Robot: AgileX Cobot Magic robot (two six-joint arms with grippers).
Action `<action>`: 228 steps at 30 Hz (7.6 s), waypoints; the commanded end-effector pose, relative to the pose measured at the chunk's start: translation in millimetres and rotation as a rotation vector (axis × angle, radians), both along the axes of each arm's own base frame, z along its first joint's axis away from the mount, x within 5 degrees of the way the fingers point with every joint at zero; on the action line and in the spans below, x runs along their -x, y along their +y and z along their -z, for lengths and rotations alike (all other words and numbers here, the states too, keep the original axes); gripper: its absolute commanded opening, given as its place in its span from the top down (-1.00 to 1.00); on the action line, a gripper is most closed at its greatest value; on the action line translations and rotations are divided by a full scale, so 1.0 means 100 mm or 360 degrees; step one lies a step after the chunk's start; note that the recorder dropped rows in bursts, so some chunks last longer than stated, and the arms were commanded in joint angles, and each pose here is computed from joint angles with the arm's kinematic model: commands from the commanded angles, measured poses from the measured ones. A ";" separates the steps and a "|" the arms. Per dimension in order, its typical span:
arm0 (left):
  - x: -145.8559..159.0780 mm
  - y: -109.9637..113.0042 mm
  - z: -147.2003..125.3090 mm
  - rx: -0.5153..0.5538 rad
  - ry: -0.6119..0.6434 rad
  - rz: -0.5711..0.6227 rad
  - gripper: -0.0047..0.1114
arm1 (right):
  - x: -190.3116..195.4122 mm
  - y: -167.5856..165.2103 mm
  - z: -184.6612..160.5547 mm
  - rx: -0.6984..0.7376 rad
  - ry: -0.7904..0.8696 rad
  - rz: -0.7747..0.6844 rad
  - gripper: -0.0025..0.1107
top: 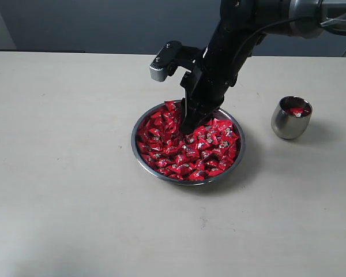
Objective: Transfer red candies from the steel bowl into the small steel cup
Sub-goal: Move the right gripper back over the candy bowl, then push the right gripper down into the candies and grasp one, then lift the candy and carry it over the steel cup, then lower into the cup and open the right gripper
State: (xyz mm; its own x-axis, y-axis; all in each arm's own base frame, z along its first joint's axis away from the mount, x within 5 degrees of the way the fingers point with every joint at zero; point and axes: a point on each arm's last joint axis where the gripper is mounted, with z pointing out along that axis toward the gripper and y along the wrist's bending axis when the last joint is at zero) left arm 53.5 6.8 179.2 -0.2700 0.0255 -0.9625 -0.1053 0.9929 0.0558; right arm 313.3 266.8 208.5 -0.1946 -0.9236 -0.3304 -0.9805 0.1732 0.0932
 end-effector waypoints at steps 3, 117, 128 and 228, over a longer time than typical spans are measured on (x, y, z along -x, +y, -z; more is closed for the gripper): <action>0.00 0.00 -0.04 -0.0003 -0.0035 0.0006 0.91 | -0.06 -0.06 0.03 0.0100 -0.0132 -0.0077 0.41; 0.00 0.00 -0.04 -0.0003 -0.0035 0.0006 0.91 | 0.13 0.58 0.73 0.0324 -0.0216 -0.0491 0.96; 0.00 0.00 -0.04 -0.0003 -0.0035 0.0006 0.91 | 0.13 0.56 0.40 0.0280 -0.0316 -0.0464 0.97; 0.00 0.00 -0.04 -0.0003 -0.0035 0.0006 0.91 | -1.08 -1.69 -0.11 0.0286 0.0260 0.1833 0.31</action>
State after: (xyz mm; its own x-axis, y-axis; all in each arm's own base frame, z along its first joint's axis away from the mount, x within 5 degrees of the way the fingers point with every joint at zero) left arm 53.5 6.8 179.2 -0.2700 0.0255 -0.9625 -0.1053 0.9929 0.0558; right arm 424.1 98.2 199.0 -0.9748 -0.2151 -0.0598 -0.2186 0.9740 0.0597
